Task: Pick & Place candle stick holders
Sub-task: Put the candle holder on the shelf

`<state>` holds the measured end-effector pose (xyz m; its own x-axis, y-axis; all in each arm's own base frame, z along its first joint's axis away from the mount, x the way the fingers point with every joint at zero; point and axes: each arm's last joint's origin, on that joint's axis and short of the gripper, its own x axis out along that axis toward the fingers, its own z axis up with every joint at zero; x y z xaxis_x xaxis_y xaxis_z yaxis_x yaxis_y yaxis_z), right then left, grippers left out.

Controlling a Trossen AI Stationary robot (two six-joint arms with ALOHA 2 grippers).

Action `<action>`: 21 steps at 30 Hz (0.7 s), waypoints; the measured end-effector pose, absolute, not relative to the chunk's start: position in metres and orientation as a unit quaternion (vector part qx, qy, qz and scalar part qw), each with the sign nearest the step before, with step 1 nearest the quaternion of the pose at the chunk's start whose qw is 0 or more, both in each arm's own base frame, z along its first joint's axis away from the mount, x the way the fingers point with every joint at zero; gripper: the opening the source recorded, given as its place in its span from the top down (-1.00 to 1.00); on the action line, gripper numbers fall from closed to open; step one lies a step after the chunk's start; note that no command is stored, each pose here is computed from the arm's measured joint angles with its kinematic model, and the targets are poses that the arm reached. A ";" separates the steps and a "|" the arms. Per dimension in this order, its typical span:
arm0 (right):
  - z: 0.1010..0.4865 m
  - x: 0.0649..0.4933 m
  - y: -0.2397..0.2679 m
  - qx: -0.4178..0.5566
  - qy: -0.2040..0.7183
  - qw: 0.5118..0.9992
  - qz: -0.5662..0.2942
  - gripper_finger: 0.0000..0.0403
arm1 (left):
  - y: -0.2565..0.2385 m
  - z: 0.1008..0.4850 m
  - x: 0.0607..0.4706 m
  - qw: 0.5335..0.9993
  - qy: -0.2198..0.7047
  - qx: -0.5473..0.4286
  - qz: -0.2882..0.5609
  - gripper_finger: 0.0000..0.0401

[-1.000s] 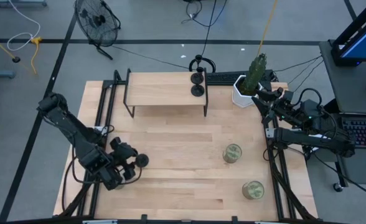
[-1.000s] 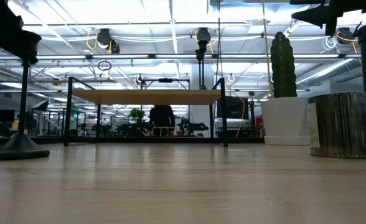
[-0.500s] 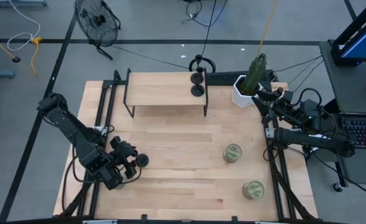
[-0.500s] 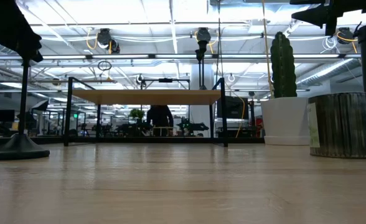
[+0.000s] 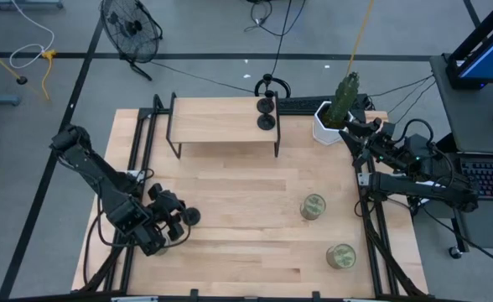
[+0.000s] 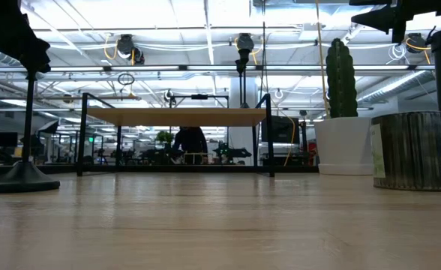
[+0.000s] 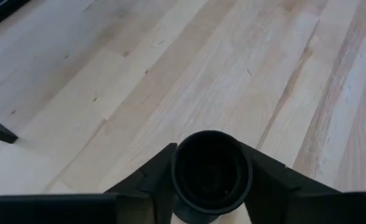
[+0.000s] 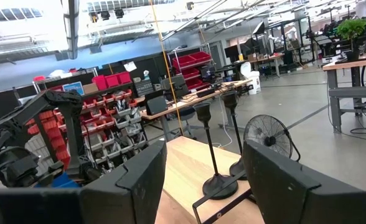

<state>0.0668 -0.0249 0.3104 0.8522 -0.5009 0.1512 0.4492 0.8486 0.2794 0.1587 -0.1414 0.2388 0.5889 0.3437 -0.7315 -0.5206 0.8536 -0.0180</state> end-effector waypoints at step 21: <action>0.310 0.067 -0.025 0.118 -0.110 0.955 -0.249 -0.03 | -0.136 0.240 0.171 0.880 0.362 -0.160 0.262 0.32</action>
